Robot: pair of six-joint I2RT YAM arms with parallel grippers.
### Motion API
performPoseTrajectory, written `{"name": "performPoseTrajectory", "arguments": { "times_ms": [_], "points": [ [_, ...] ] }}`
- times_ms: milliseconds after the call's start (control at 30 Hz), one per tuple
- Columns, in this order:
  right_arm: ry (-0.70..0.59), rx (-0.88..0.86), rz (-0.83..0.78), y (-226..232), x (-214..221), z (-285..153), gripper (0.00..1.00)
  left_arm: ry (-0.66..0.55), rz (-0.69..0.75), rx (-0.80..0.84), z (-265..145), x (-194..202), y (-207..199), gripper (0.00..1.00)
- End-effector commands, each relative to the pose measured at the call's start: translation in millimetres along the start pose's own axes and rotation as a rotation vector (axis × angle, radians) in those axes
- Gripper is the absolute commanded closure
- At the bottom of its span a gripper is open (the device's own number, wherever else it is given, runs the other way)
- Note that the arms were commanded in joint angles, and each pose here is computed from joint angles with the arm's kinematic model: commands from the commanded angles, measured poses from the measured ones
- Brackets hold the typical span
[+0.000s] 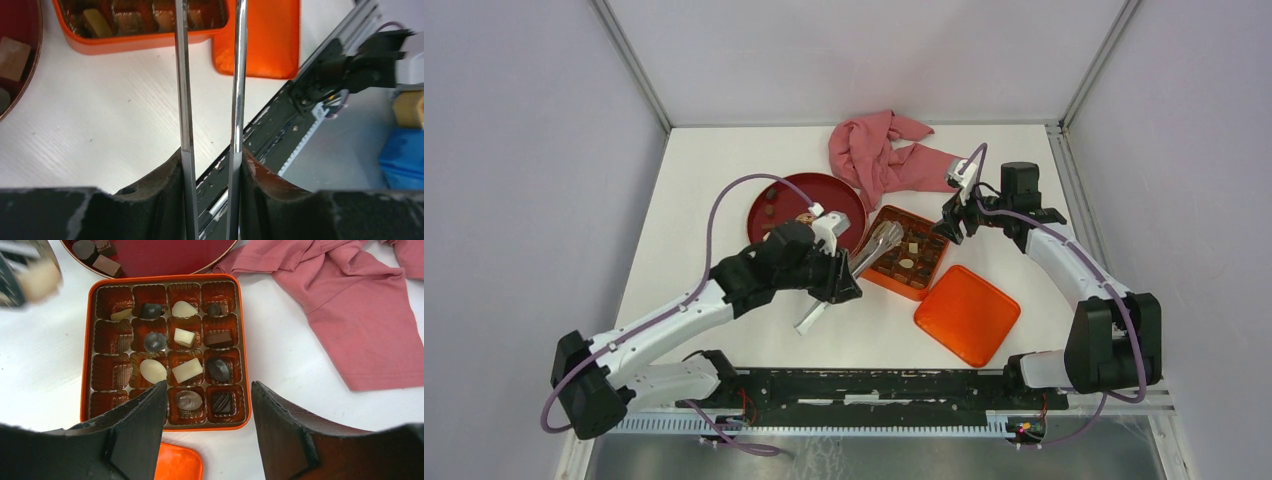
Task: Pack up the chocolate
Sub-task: Place the fake chocolate in the packing box.
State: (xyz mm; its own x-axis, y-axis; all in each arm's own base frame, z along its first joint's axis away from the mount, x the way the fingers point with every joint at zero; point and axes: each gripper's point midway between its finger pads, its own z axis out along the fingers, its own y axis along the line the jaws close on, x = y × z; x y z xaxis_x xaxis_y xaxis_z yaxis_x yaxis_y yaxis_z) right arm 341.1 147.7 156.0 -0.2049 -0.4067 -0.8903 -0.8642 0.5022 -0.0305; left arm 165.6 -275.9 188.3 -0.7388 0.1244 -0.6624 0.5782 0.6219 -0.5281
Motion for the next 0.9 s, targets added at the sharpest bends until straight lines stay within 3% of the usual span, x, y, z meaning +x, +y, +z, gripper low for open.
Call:
{"name": "performPoseTrajectory", "arguments": {
  "times_ms": [0, 567, 867],
  "points": [
    [-0.036, 0.043, -0.078, -10.2, -23.4, -7.5, 0.32, 0.016, 0.066, -0.124, 1.5, -7.5, 4.6, 0.98],
    [-0.005, 0.027, -0.048, -12.3, -8.6, 1.0, 0.32, 0.293, 0.113, -0.424, 28.2, 24.5, 33.5, 0.97],
    [0.000, 0.023, -0.046, -12.3, -7.1, 2.1, 0.32, 0.354, 0.132, -0.425, 34.8, 33.6, 30.3, 0.91]
  ]
}}
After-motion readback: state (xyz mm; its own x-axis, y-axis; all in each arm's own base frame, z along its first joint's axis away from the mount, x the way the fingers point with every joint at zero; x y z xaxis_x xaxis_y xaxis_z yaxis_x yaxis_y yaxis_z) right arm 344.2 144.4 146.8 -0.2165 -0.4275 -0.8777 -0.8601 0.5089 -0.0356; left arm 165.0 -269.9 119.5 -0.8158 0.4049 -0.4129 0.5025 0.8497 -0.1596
